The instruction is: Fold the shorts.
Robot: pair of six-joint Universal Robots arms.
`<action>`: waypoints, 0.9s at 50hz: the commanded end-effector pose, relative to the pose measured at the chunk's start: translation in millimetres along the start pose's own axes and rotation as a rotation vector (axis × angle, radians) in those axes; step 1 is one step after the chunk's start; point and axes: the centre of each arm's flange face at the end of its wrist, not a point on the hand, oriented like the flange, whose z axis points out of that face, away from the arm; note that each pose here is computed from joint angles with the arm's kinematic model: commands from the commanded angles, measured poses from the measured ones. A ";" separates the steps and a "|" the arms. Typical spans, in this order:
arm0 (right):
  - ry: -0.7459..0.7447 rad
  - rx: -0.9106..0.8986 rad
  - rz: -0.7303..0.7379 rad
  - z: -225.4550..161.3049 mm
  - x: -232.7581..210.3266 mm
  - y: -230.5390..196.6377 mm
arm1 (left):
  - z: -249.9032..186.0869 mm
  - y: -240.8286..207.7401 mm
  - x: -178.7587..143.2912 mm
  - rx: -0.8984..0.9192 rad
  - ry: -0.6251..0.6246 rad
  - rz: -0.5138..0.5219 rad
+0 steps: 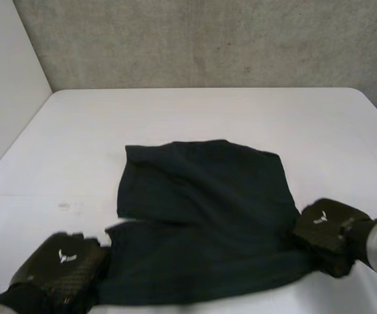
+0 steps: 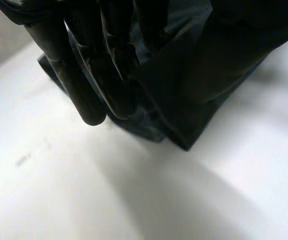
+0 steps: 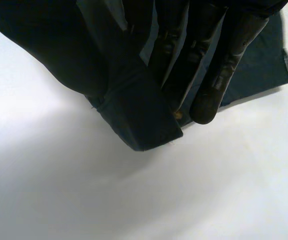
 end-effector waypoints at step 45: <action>0.989 0.993 0.030 12.0 181.0 -181.2 | 81.3 -290.5 -129.7 1.140 -0.695 -0.069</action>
